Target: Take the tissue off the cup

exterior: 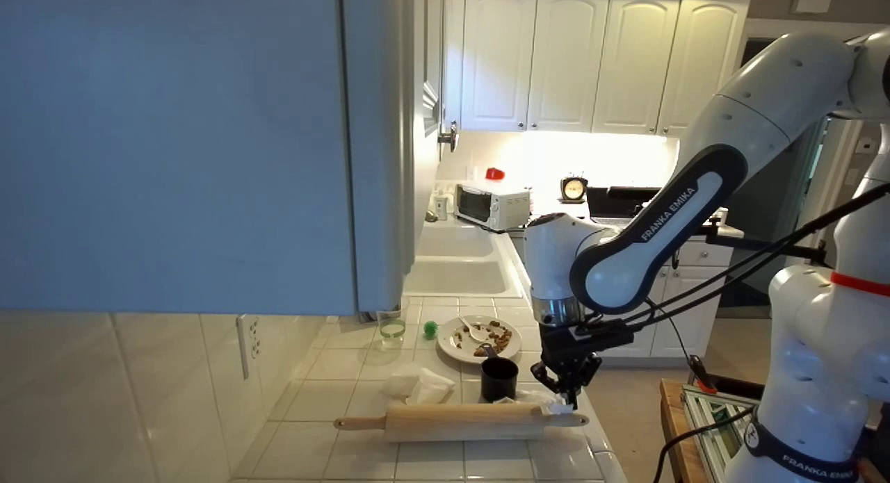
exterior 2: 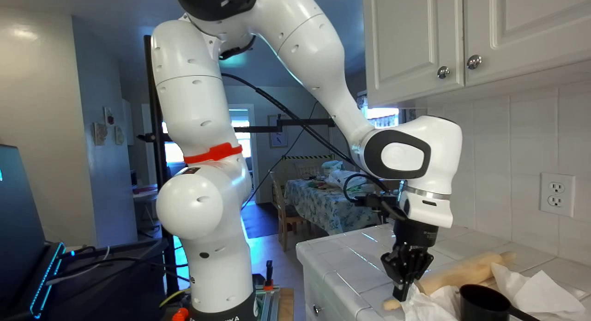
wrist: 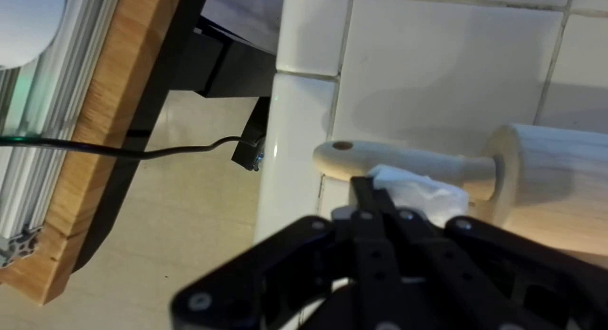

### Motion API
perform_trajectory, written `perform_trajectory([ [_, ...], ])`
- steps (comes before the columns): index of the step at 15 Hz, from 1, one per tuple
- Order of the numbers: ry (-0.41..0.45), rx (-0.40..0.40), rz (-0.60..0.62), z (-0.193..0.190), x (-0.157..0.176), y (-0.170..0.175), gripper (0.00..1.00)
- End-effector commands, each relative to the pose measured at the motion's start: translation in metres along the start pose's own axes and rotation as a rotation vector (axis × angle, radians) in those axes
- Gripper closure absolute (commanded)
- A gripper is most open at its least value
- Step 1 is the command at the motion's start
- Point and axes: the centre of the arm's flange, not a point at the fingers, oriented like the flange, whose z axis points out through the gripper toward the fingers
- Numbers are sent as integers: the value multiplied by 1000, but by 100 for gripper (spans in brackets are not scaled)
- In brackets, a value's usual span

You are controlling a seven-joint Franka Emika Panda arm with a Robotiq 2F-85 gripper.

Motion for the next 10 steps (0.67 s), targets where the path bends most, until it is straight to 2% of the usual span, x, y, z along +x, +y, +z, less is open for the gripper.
perform_trajectory([
  [1,34,45,89,-1,19,16,100],
  [7,142,16,203,-5,59,27,100],
  [10,166,14,296,-8,68,35,100],
])
